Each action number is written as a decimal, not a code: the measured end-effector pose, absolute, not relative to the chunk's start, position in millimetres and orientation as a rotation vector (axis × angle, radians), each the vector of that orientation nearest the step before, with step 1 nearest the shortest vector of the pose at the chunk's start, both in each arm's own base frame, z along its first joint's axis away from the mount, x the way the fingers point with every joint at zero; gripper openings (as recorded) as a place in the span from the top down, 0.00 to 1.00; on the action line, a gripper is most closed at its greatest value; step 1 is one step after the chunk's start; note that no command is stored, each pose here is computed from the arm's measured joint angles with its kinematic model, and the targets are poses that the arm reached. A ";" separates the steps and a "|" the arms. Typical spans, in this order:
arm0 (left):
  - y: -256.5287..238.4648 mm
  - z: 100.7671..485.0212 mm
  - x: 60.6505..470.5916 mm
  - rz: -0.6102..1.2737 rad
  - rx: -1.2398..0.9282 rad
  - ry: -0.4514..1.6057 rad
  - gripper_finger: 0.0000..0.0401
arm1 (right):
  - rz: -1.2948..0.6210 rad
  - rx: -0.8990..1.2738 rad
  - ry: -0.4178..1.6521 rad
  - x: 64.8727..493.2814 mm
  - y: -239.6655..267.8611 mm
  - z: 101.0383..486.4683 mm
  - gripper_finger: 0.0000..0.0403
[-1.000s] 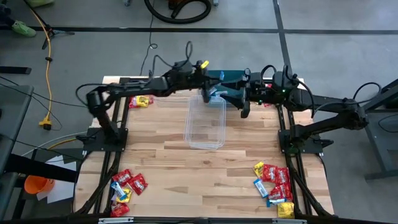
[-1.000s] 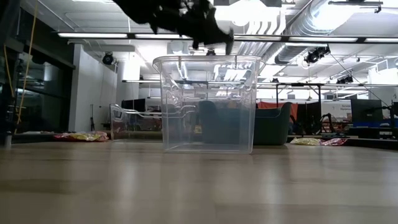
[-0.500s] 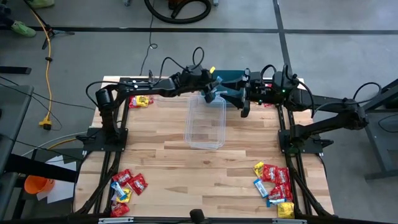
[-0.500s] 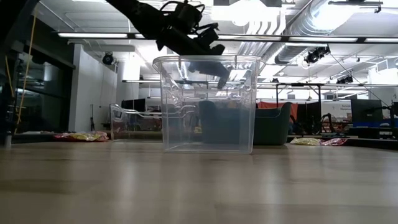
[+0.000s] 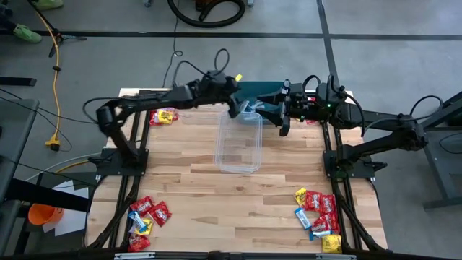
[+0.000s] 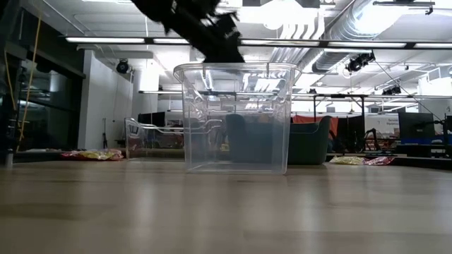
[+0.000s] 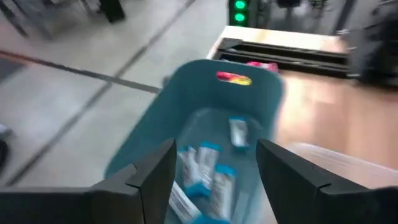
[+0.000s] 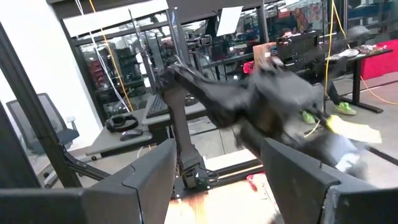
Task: Sort candy
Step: Put the white chocolate into the blue bin
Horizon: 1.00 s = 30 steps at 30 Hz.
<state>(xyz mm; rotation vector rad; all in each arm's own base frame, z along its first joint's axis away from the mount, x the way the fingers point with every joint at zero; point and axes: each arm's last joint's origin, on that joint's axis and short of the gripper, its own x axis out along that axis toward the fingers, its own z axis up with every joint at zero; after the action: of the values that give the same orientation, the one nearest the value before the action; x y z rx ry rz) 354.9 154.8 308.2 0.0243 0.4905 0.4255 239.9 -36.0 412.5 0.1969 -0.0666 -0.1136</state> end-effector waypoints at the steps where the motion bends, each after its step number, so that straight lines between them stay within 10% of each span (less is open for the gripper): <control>1: 149.9 315.9 346.0 0.405 -0.001 0.510 0.47 | -0.117 0.196 -0.066 239.8 -36.8 412.4 0.43; 13: 35.5 380.9 246.4 0.062 -0.123 0.442 0.47 | -0.120 0.144 -0.055 239.8 -37.1 411.6 0.43; 30: -39.5 350.4 202.3 0.253 -0.121 0.043 0.47 | -0.010 0.224 -0.047 242.2 -34.1 410.7 0.43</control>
<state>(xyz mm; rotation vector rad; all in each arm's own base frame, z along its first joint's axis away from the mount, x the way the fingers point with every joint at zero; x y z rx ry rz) 202.3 -39.5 350.4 -0.1208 0.0433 0.2534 242.2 -34.1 410.7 0.2238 -0.0470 -0.0102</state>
